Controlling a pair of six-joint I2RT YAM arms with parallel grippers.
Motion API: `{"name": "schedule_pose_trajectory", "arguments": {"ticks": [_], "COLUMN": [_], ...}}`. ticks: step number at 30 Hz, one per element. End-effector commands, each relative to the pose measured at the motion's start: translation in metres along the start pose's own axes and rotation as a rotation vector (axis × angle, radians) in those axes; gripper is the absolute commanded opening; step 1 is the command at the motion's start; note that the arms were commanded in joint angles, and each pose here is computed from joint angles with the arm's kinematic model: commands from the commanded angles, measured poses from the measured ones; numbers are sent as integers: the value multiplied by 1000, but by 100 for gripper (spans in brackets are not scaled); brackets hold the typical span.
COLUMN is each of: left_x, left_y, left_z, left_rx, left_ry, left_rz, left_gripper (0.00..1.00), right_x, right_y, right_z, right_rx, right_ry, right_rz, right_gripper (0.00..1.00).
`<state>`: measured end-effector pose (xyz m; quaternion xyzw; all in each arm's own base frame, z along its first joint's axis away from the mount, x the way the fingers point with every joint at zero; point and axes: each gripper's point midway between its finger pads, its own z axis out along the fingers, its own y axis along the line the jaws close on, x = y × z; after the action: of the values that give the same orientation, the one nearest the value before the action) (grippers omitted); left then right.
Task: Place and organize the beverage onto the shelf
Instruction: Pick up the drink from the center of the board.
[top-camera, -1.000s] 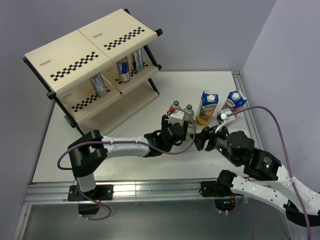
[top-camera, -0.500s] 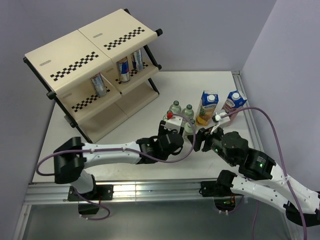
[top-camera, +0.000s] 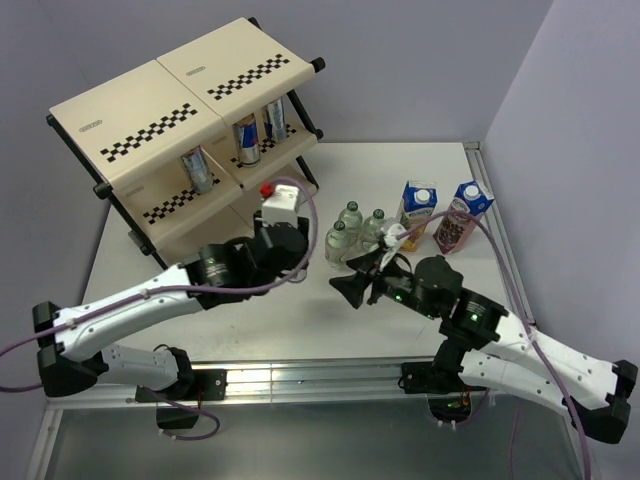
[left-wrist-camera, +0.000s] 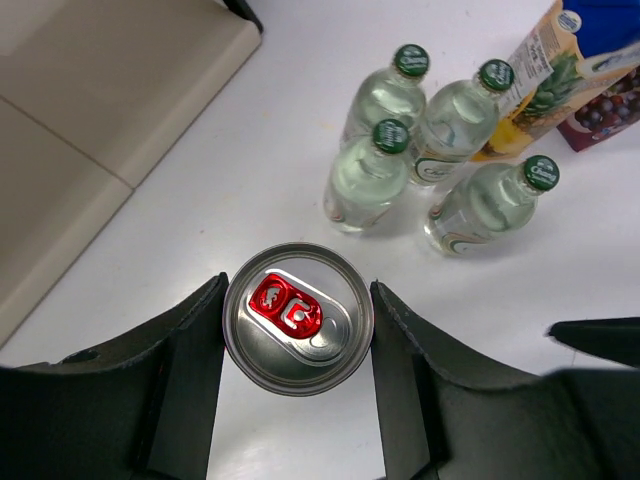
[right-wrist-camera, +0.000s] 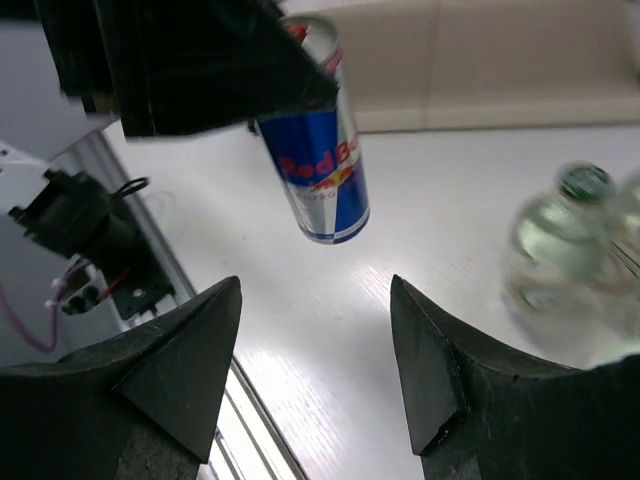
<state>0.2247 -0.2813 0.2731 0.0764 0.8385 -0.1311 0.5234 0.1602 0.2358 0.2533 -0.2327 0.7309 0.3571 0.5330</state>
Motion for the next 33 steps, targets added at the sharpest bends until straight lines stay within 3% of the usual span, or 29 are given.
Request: {"name": "schedule_pose_trajectory", "arguments": {"ticks": [1,3,5,8,16,24,33], "left_x": [-34,-39,-45,-53,-61,-69,-74], "left_y": [20,35,52,71,95,107,117], "left_z": [-37,-46,-60,-78,-111,-128,-131], "left_rx": [66,41,3,-20,-8,5,-35], "left_ry": [26,34,38,29,23,-1,-13], "left_rz": [-60,-62,-70,-95,-121,-136,-102], "left_gripper": [1,0,0,0,0,0,0], "right_x": [-37,-37,-46,-63,-95,-77,-62], "right_y": [45,52,58,75,132,160,171], "right_z": [22,43,64,88,135,172,180], "right_rx": [-231,-258,-270,-314,-403,-364,-345], "right_ry": [-124,-111,-113,-133,-178,-107,-88], "right_rz": [-100,-130,-134,-119,-143,-206,-231], "right_gripper": [68,70,84,91,88,87,83]}}
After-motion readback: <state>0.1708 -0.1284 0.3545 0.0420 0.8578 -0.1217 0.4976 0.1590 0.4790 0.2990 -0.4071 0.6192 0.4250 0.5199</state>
